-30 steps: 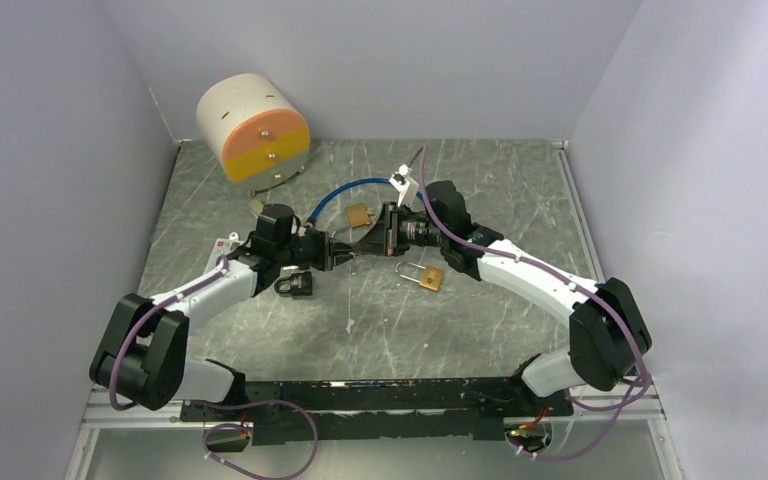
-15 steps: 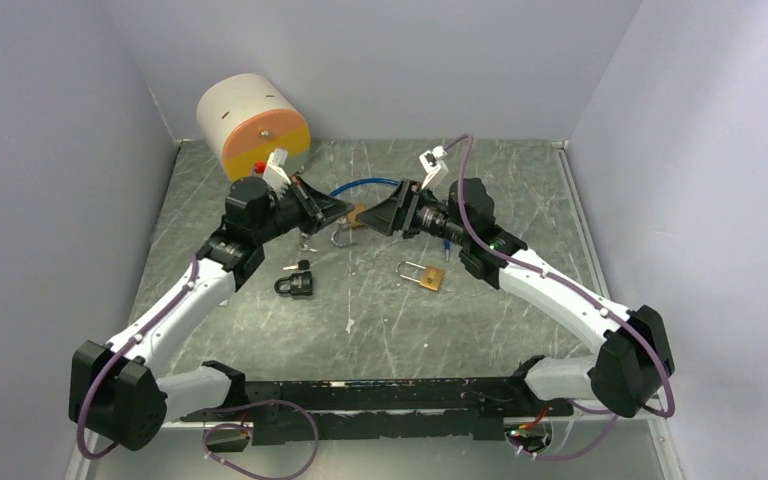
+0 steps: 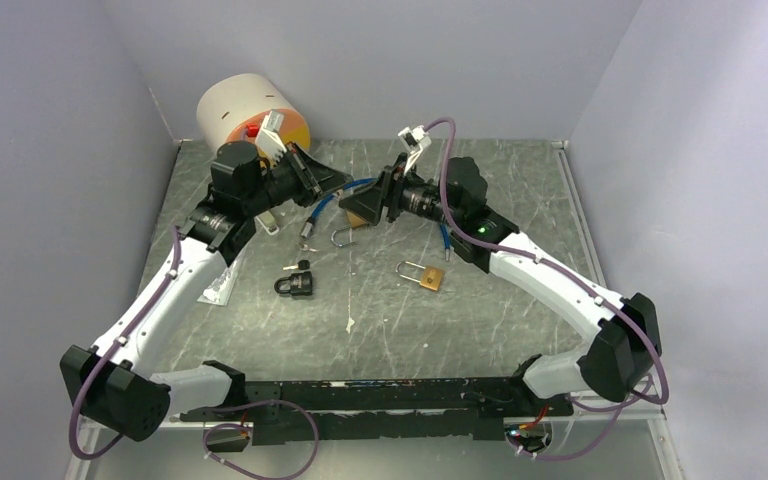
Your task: Unlock with the key
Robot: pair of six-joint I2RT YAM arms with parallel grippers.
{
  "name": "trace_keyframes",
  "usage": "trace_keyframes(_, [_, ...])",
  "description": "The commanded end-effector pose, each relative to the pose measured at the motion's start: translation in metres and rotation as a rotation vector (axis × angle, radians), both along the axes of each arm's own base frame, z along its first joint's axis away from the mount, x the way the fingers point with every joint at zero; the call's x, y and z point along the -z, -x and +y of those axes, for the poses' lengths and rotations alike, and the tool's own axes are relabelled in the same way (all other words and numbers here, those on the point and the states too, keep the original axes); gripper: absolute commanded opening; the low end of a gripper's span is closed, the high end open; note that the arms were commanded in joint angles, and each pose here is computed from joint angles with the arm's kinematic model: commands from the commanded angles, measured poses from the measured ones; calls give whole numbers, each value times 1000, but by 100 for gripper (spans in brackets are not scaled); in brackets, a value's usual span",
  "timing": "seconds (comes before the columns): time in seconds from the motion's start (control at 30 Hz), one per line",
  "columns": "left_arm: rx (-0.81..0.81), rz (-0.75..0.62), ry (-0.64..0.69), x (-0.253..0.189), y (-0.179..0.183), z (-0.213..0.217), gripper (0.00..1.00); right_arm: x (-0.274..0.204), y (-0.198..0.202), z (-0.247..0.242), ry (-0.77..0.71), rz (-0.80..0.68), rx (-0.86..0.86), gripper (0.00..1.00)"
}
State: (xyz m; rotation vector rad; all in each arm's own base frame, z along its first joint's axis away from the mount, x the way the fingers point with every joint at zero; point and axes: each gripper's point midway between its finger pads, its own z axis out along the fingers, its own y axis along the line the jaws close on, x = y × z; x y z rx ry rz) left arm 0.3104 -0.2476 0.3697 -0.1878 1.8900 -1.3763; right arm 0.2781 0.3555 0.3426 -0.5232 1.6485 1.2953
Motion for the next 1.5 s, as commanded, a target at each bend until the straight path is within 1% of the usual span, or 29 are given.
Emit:
trace_keyframes(0.0, [21, 43, 18, -9, 5, -2, 2, -29, -2, 5, -11, -140, -17, 61])
trace_keyframes(0.07, [26, 48, 27, -11, 7, -3, 3, -31, 1, 9, -11, -157, -45, 60])
trace_keyframes(0.23, [27, 51, 40, -14, 8, -3, 3, -35, 12, 17, -22, -179, -136, 47])
trace_keyframes(0.27, [25, 52, 41, -14, 8, -3, 3, -34, 14, 18, -20, -177, -155, 46])
trace_keyframes(0.3, [24, 53, 43, -15, 8, -3, 3, -32, 16, 20, -18, -172, -172, 46])
trace_keyframes(0.4, [25, 53, 49, -16, 8, -3, 3, -29, 17, 23, -16, -153, -190, 51])
trace_keyframes(0.47, [23, 55, 49, -15, 8, -3, 3, -29, 17, 23, -23, -143, -190, 52])
trace_keyframes(0.5, [22, 59, 50, -14, 8, -3, 2, -30, 17, 24, -29, -143, -192, 49])
trace_keyframes(0.6, [17, 59, 50, -14, 7, -2, 3, -34, 19, 26, -39, -141, -210, 35])
trace_keyframes(0.67, [14, 58, 50, -14, 7, -2, 3, -34, 21, 28, -37, -133, -232, 27])
trace_keyframes(0.77, [11, 55, 50, -15, 7, -1, 3, -32, 22, 29, -36, -110, -243, 11])
trace_keyframes(0.83, [7, 56, 48, -15, 7, 0, 2, -32, 22, 30, -40, -96, -247, 2])
trace_keyframes(0.87, [6, 56, 46, -14, 8, 0, 3, -32, 22, 30, -44, -88, -246, 0])
trace_keyframes(0.97, [0, 60, 42, -13, 8, 1, 3, -34, 23, 30, -71, -54, -240, 0])
trace_keyframes(1.0, [-5, 60, 38, -12, 8, 2, 4, -35, 23, 30, -82, -44, -235, 0])
trace_keyframes(1.07, [-19, 63, 26, -10, 8, 4, 15, -37, 22, 29, -109, -8, -220, 0])
trace_keyframes(1.1, [-26, 64, 16, -8, 8, 6, 24, -35, 22, 28, -122, 19, -211, 0])
trace_keyframes(1.17, [-57, 72, -12, -3, 7, 11, 47, -34, 21, 27, -158, 76, -192, 0])
trace_keyframes(1.2, [-81, 80, -32, 1, 6, 15, 60, -35, 21, 26, -183, 98, -187, 0])
trace_keyframes(1.23, [-110, 90, -53, 6, 5, 20, 68, -35, 21, 25, -204, 131, -177, 0])
trace_keyframes(1.3, [-176, 111, -99, 15, 6, 33, 80, -34, 19, 21, -245, 191, -149, 0])
trace_keyframes(1.37, [-235, 132, -142, 25, 10, 47, 87, -33, 16, 17, -288, 246, -123, 0])
trace_keyframes(1.47, [-247, 105, -167, 28, 19, 55, 92, -34, 8, 9, -354, 321, -78, 0])
